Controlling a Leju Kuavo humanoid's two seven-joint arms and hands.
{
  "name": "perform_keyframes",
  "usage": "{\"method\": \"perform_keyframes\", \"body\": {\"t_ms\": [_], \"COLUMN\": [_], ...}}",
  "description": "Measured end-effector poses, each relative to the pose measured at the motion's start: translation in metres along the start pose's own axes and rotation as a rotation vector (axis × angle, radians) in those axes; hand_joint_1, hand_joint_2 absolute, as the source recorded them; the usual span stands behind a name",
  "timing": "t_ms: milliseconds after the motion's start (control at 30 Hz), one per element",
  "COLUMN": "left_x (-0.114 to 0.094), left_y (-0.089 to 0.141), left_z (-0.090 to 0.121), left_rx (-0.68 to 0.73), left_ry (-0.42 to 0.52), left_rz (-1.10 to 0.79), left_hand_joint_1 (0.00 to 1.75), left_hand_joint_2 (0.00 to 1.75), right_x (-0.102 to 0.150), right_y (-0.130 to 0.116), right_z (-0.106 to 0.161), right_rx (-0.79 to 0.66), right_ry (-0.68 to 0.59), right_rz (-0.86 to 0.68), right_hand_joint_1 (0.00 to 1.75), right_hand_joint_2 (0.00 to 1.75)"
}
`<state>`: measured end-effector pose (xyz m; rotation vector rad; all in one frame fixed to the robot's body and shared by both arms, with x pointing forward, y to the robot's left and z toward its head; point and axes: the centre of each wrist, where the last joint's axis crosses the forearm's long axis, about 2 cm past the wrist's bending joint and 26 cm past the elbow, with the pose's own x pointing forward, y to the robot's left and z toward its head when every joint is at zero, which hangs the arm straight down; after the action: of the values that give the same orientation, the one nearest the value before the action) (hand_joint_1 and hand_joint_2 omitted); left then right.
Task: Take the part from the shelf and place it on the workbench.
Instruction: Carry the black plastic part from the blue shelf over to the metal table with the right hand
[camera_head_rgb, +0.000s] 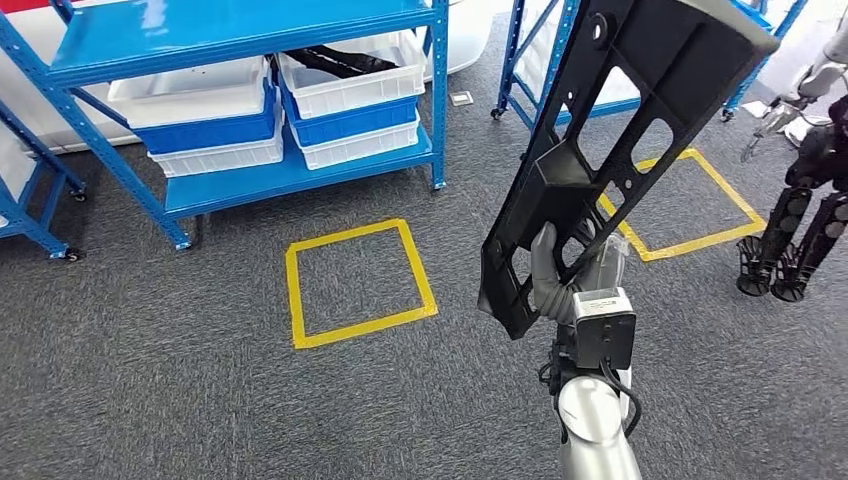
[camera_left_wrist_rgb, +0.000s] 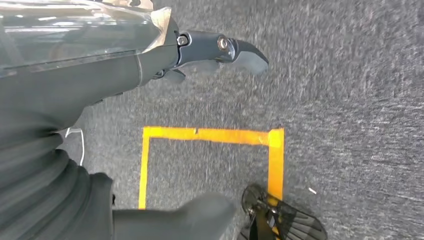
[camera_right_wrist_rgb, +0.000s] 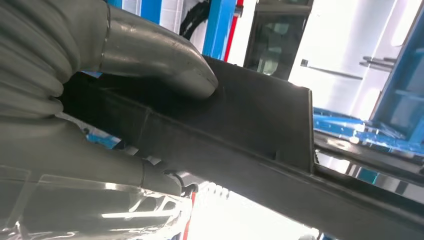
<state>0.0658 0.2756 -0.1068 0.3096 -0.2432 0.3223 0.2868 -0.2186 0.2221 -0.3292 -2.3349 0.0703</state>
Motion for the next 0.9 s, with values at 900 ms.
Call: {"method": "perform_keyframes", "body": {"t_ms": [900], "left_x": [-0.0061], "left_y": [-0.0060], "left_z": [0.0033], "left_rx": [0.001], "left_ry": [0.028], "left_rz": [0.042], "left_hand_joint_1": [0.00], "left_hand_joint_2": [1.75], "right_x": [-0.0010], "right_y": [0.0047], "right_z": [0.0013], "right_rx": [-0.052], "right_ry": [-0.049], "right_rz": [0.118], "right_hand_joint_1": [1.75], "right_hand_joint_2": [1.75]}}
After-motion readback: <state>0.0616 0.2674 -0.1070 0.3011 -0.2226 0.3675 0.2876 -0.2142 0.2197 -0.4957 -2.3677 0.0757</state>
